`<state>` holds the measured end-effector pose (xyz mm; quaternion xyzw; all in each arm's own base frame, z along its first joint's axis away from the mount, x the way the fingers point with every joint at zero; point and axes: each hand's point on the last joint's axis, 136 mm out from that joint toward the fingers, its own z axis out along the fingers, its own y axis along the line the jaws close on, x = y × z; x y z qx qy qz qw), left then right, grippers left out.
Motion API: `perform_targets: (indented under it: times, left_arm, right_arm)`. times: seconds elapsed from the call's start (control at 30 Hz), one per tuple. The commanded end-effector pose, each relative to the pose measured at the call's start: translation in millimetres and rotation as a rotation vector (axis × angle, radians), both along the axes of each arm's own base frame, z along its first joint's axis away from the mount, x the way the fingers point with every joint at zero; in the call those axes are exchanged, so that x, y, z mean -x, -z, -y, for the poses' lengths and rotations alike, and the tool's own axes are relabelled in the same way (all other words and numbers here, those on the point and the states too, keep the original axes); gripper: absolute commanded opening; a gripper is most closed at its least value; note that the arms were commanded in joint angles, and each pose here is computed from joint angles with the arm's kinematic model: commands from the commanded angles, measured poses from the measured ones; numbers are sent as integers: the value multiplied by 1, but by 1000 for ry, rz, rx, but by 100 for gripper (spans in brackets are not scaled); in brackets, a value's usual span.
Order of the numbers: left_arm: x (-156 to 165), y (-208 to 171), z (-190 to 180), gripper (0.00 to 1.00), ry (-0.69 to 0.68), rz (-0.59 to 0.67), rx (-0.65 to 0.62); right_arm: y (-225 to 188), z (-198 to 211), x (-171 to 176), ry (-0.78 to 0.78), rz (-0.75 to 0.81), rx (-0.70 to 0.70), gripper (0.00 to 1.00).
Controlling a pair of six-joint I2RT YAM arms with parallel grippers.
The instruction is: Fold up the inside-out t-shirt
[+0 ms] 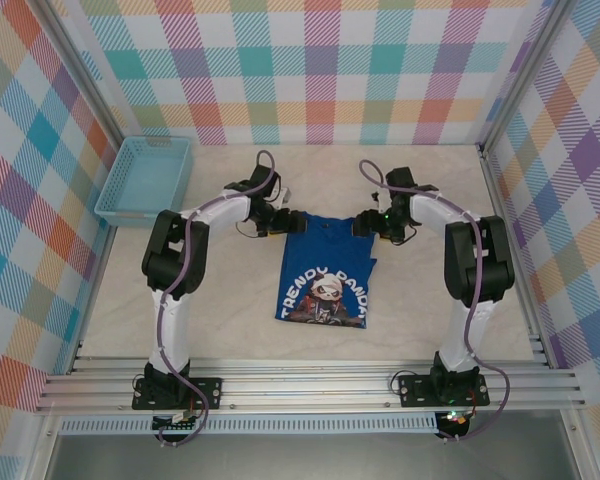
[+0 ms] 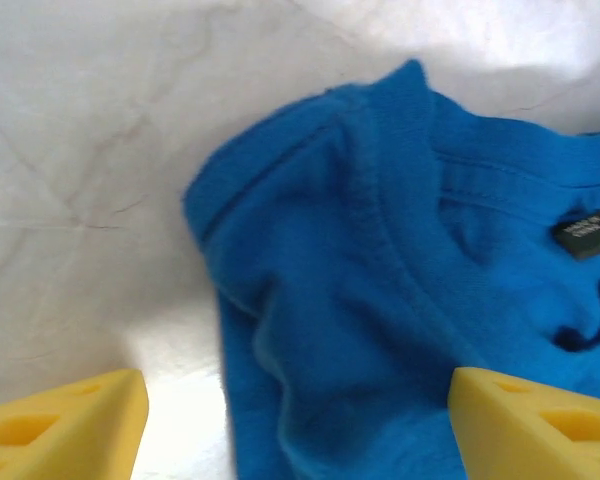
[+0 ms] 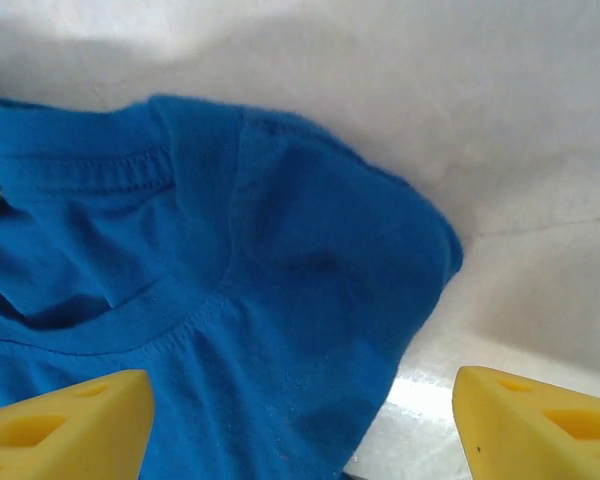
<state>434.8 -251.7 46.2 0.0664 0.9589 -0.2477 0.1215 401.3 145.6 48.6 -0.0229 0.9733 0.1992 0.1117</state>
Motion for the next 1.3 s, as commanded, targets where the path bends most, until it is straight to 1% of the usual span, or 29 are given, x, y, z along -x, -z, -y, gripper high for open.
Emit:
perform_targets:
  times: [0.0,0.13,0.33,0.57,0.67,0.77,0.93,1.1,1.17,1.23,1.27]
  left_arm:
    - [-5,7,12,77,42,-32,48]
    - [-4,22,19,73,59,-74,66]
    - [2,38,31,66,85,-109,93]
    - [7,44,35,53,96,-128,102]
    - [8,46,36,46,98,-136,111]
    - [7,45,38,40,96,-138,118]
    - [3,40,40,33,96,-126,126]
    - [2,43,41,24,95,-132,130]
    - [1,43,40,19,94,-130,128]
    - [-1,45,39,14,88,-130,121]
    - [-2,45,38,10,89,-125,117]
  right_arm:
    - [-3,-9,-11,-8,7,-45,78]
    - [5,-14,-18,-7,-8,-64,77]
    - [25,-27,-10,-21,-48,-82,76]
    - [38,-55,-3,-60,-85,-134,71]
    - [38,-64,-2,-65,-87,-163,65]
    - [31,-73,-5,-70,-76,-200,58]
    - [22,-77,-11,-69,-60,-214,52]
    - [26,-82,-11,-71,-68,-218,44]
    - [32,-81,-11,-67,-73,-204,38]
    - [35,-77,-14,-64,-63,-177,30]
    - [35,-74,-17,-67,-51,-161,26]
